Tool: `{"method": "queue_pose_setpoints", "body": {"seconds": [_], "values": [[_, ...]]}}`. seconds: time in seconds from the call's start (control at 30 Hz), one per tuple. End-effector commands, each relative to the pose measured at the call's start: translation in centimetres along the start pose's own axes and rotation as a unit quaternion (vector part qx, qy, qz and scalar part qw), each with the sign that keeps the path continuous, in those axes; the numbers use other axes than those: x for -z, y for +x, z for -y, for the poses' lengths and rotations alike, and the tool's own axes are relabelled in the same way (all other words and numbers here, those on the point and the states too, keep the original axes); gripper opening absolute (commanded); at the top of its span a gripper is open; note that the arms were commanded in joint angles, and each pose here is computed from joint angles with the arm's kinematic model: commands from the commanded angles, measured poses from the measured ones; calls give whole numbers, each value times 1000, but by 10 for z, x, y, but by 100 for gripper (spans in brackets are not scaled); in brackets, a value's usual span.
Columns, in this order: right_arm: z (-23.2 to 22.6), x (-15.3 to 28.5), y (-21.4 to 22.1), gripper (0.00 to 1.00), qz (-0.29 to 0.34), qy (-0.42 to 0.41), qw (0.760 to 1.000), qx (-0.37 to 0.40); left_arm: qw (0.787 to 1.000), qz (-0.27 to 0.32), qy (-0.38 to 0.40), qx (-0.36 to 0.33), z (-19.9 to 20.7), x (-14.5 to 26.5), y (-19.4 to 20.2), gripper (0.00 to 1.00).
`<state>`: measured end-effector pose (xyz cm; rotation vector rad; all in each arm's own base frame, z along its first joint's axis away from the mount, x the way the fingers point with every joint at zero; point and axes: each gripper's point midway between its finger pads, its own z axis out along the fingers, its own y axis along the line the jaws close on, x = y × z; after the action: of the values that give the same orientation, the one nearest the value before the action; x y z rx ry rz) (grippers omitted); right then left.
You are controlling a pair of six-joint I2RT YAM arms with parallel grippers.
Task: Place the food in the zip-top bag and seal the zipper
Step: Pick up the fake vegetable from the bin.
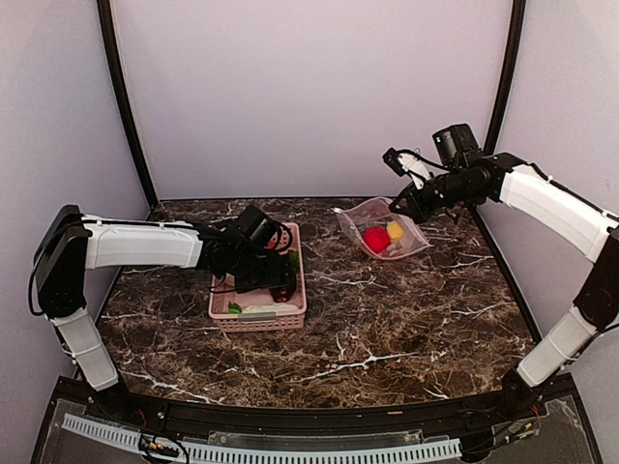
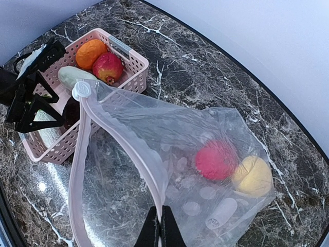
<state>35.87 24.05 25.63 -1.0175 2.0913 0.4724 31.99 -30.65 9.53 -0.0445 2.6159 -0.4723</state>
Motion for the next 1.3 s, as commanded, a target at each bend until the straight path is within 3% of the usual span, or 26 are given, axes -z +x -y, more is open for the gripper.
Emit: {"method": "queue_pose_setpoints", "body": {"seconds": [0.0,0.4,0.67,0.8,1.03,1.27], "values": [[-5,6,-2,0,10,-2,1000,8,1000,-3,-6,-18,5,-3,-5,88],[-5,3,0,0,8,-4,1000,7,999,-16,-19,-25,0,-36,-11,82],[-5,4,0,0,6,-4,1000,7,998,-11,-49,-35,-10,-36,-17,65],[-6,6,-1,0,8,-4,1000,9,998,13,-37,-54,-2,-6,-33,56],[-7,10,-6,0,13,-4,1000,13,994,77,36,-65,29,64,-66,52],[-8,11,-15,0,16,-13,1000,15,952,188,202,-133,115,139,-96,48]]}}
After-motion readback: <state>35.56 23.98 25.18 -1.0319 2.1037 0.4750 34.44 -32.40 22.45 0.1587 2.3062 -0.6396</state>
